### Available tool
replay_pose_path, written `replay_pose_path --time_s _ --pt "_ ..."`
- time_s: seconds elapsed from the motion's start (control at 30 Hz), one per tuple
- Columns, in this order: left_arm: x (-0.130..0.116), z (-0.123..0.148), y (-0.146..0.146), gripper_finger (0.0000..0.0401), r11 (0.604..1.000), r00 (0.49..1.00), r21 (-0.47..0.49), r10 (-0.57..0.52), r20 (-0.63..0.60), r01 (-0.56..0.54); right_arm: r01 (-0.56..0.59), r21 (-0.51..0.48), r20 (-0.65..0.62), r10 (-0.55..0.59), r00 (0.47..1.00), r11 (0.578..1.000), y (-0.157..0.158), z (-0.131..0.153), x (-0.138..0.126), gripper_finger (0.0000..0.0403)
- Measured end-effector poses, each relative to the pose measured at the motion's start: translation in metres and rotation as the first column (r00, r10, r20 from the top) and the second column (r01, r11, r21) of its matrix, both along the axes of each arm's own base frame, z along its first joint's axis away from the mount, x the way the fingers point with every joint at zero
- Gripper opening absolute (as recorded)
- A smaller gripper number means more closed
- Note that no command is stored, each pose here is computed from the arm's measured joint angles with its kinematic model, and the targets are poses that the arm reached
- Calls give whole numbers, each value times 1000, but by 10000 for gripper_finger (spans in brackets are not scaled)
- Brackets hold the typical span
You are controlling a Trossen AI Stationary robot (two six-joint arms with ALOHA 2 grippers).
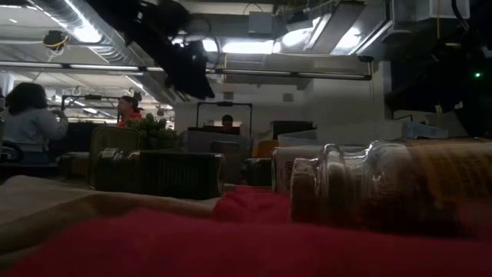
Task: Sort spices by type
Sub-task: Put the left brown seasoning pack into the green bin
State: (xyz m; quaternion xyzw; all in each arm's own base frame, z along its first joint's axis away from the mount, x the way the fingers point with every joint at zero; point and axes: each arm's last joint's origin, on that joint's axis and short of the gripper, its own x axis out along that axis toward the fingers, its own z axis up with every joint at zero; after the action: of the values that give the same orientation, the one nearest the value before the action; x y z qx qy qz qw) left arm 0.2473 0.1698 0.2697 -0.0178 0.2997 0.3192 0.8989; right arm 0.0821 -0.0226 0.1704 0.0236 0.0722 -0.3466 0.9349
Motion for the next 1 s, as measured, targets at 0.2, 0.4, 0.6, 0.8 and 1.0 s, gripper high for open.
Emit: replay_pose_path --time_s 0.2,0.4,0.6,0.8,1.0 --pt "8 -10 11 227 995 992 -53 -94 -80 90 0 0 0 0 1000 1000 0 0 0 193" --pt "9 -10 9 227 989 986 -56 -143 -84 139 0 -1 -2 0 1000 1000 0 0 0 193" --pt "12 -22 12 227 985 979 -91 -157 -130 146 0 -1 -2 0 1000 1000 0 0 0 193" --pt "20 -42 17 227 978 968 -134 -181 -173 159 0 -1 -3 0 1000 1000 0 0 0 193" --pt "22 -56 24 227 978 964 -155 -167 -205 137 0 -1 -3 0 1000 1000 0 0 0 193"
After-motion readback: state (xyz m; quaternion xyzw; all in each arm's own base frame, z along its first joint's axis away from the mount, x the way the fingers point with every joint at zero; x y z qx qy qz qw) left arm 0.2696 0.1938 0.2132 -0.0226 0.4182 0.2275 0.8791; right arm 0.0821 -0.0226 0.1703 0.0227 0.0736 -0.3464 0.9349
